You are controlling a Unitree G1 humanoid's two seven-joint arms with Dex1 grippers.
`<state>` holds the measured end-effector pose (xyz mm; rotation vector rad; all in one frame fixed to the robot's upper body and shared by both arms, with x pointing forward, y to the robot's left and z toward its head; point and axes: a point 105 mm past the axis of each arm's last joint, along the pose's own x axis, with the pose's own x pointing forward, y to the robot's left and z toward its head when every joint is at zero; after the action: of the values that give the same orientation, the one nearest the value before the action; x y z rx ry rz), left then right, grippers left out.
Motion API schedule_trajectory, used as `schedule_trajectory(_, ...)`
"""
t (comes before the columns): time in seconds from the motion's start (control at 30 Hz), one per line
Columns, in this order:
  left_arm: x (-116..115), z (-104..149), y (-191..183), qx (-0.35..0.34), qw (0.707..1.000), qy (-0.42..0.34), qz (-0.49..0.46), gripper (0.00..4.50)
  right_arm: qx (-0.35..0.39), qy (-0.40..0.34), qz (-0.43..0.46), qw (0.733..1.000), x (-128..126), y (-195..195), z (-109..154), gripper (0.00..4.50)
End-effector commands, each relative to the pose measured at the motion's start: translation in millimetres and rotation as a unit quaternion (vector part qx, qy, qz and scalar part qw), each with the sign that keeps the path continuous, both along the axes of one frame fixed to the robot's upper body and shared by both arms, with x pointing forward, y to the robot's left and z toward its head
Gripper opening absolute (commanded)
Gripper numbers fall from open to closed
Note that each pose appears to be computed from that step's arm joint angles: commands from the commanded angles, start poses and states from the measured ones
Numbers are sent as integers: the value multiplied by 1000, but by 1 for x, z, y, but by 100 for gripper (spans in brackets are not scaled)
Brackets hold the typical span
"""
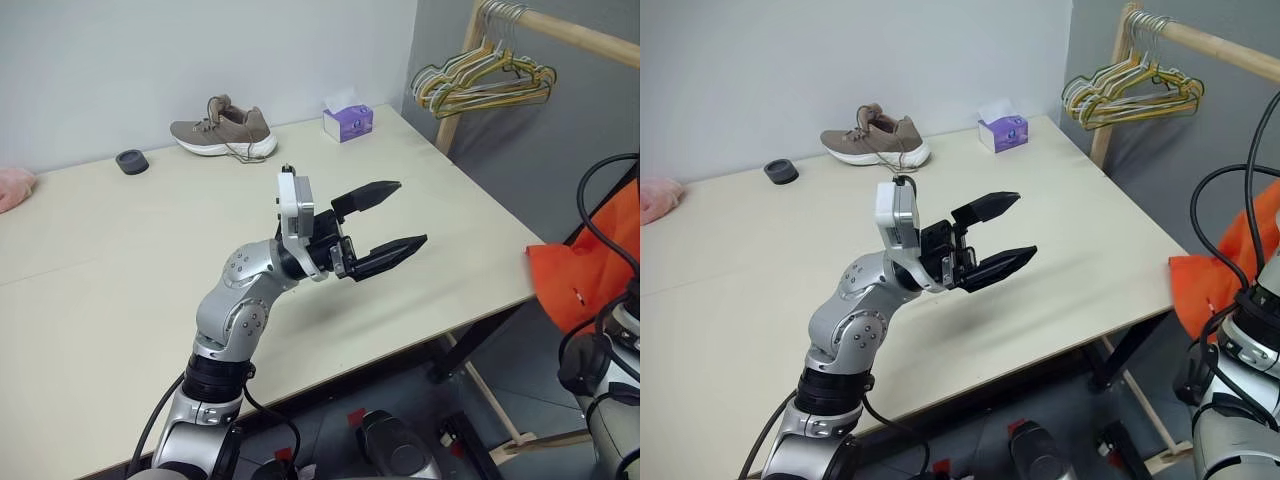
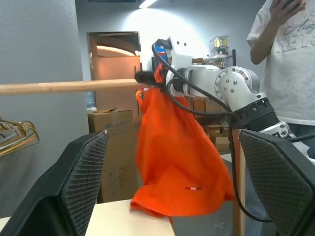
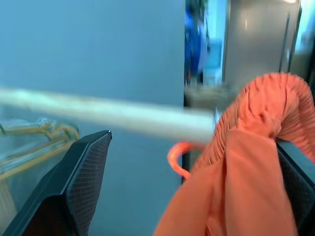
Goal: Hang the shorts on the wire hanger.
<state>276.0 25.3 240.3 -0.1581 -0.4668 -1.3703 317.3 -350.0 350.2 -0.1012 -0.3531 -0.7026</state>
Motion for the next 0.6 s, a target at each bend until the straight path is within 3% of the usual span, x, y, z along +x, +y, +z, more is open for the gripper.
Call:
schedule_trajectory(0.03, -5, 8, 1, -5, 1000, -26, 3, 450, -20, -18, 16, 1000, -3, 11, 10, 445)
schedule_trajectory(0.3, -6, 4, 2, 2, 1000, -22, 7, 450, 130, 29, 61, 989, 12, 15, -40, 445)
schedule_trajectory(0.43, -7, 0, 1, 10, 1000, -18, 2, 450, 171, 39, 66, 982, 11, 19, -53, 445)
schedule_trajectory(0.53, -7, -1, 0, 18, 1000, -18, -1, 450, 182, 40, 59, 981, 8, 19, -57, 445)
schedule_trajectory(0.6, -6, -2, 1, 20, 1000, -17, -2, 450, 152, 29, 49, 987, 3, 20, -50, 445)
